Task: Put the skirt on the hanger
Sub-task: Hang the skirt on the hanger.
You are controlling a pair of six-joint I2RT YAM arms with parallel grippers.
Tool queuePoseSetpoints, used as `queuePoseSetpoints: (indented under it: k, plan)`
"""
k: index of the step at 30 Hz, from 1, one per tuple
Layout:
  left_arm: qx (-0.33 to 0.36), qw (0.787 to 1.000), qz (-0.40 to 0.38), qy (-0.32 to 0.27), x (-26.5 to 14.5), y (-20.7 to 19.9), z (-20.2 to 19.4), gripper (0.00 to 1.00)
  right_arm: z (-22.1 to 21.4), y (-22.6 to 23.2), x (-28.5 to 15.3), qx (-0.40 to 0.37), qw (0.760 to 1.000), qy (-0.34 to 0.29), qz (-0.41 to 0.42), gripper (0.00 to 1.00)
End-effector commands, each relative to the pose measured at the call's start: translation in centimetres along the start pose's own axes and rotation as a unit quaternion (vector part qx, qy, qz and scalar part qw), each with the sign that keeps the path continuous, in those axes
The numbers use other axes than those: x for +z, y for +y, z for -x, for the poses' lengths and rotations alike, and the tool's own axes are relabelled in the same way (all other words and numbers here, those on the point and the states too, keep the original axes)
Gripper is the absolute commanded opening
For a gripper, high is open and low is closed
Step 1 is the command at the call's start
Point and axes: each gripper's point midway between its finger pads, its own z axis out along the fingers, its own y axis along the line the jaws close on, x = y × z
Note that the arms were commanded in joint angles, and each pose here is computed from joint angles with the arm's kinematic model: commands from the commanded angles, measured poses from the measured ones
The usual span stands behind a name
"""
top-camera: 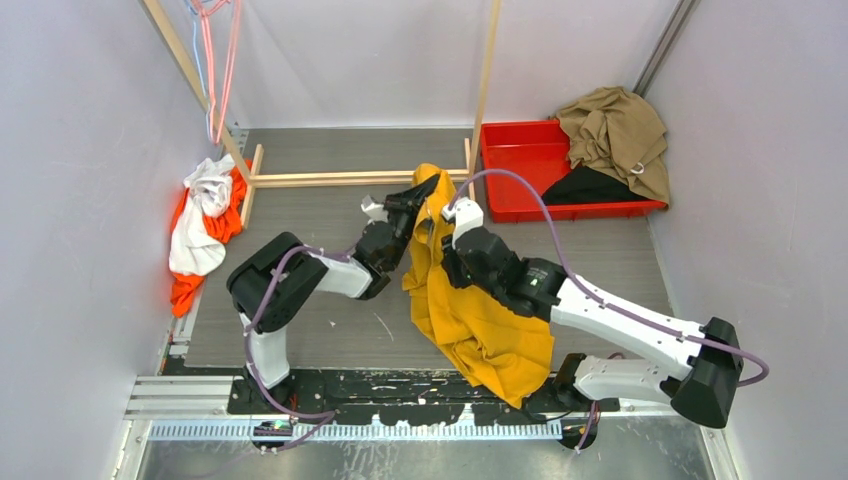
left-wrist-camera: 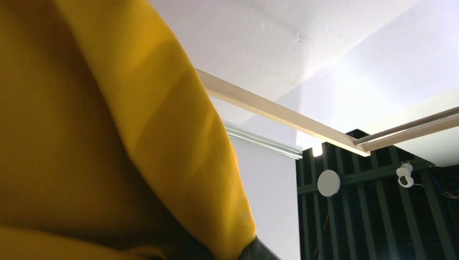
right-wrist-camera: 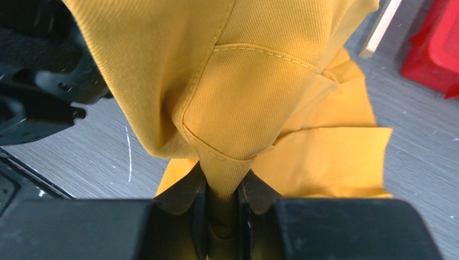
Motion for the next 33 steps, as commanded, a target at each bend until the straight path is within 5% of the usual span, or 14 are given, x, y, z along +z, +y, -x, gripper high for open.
queuePoseSetpoints:
  k: [1, 7, 12, 21, 28, 33]
  plan:
    - [-0.048, 0.978, -0.098, 0.175, 2.0, -10.8, -5.5, 0.08, 6.6, 1.3, -5.1, 0.013, 0.998, -0.052, 0.046, 0.01]
    - [0.042, 0.948, -0.093, 0.300, 1.7, -12.8, -9.8, 0.32, 10.4, 0.4, -9.6, 0.030, 0.996, -0.064, 0.051, 0.01]
    - [0.138, 0.934, -0.074, 0.322, 0.5, -14.5, -11.0, 0.44, 12.4, -0.3, -11.2, 0.043, 0.994, -0.083, 0.054, 0.01]
    - [0.362, 0.872, 0.008, 0.329, -5.3, -14.4, -11.5, 0.51, 14.6, -0.2, -11.8, 0.074, 0.989, -0.092, 0.089, 0.01]
    - [0.522, 0.811, 0.052, 0.258, -10.9, -15.1, -7.5, 0.56, 15.9, 0.0, -11.6, 0.115, 0.981, -0.078, 0.136, 0.01]
    - [0.572, 0.746, 0.042, 0.339, -15.2, -12.5, -10.4, 0.55, 17.1, -0.1, -11.3, 0.139, 0.975, -0.070, 0.157, 0.01]
